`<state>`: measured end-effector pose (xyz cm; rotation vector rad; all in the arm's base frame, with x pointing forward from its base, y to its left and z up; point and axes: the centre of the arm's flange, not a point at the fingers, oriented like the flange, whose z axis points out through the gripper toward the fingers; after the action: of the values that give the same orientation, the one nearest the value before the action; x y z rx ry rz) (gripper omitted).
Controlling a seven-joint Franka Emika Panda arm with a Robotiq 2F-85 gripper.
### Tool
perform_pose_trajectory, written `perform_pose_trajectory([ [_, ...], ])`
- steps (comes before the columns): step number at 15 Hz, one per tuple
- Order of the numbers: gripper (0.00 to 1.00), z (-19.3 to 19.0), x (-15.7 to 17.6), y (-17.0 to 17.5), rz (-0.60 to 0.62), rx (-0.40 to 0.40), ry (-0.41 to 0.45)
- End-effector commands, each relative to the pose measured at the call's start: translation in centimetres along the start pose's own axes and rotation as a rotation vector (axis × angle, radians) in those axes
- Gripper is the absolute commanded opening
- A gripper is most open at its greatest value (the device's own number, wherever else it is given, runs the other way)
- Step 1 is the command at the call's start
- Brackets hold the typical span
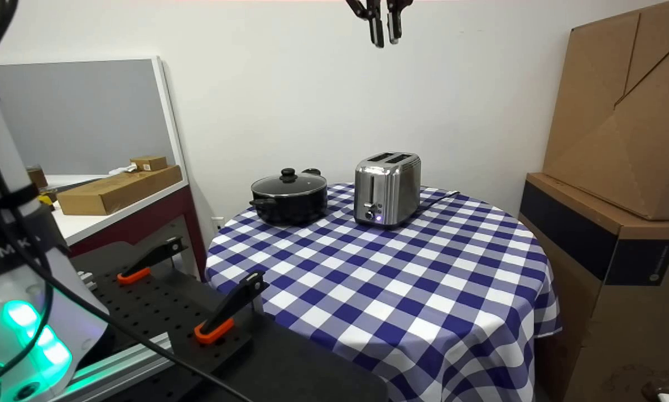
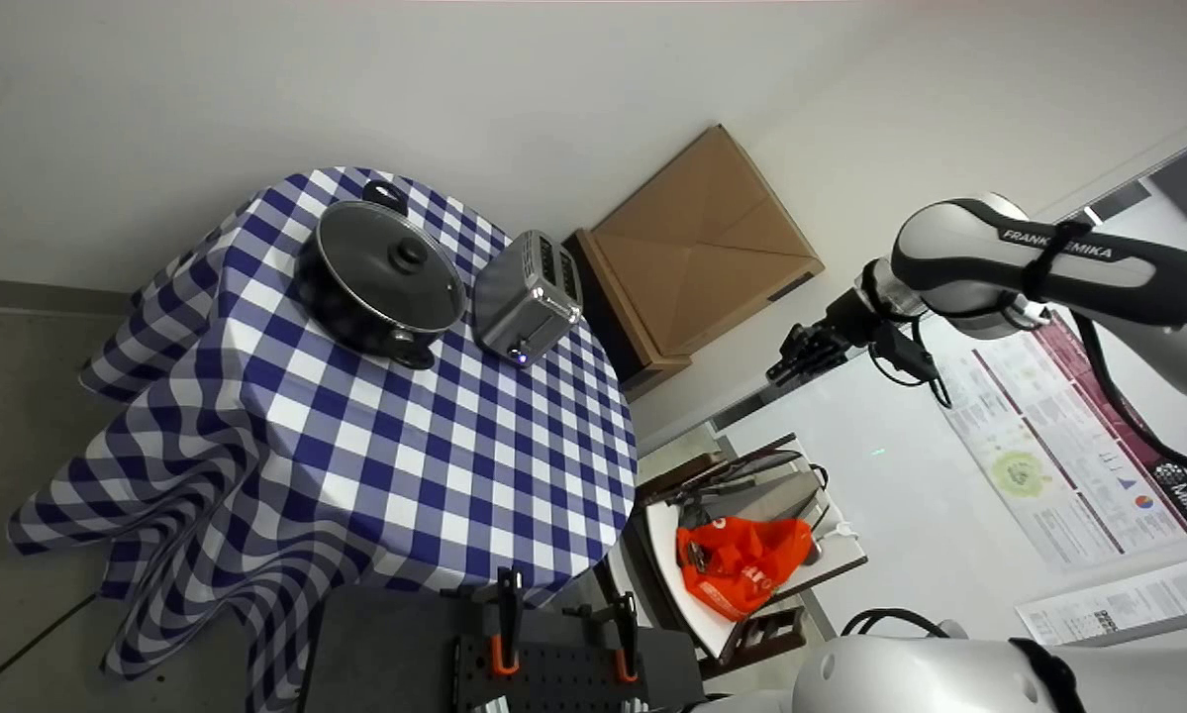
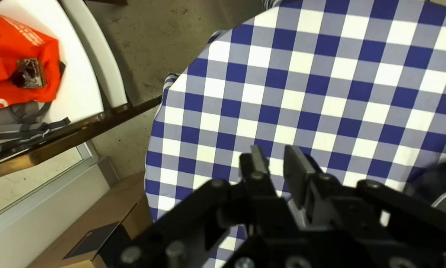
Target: Press a button on the toaster
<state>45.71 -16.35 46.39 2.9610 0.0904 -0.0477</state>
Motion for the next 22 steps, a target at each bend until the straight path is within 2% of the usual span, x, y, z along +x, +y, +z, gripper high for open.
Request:
perform_pose_trajectory([
  [1,0.00,2.3,1.7,-0.4,0.042,-0.011,0.090],
  [6,0.00,5.1,3.5,-2.3,0.029,-0.053,0.214],
  [11,0.00,7.7,4.8,-4.5,-0.023,-0.055,0.303],
  [22,0.00,15.8,10.6,-7.0,-0.094,-0.054,0.314],
])
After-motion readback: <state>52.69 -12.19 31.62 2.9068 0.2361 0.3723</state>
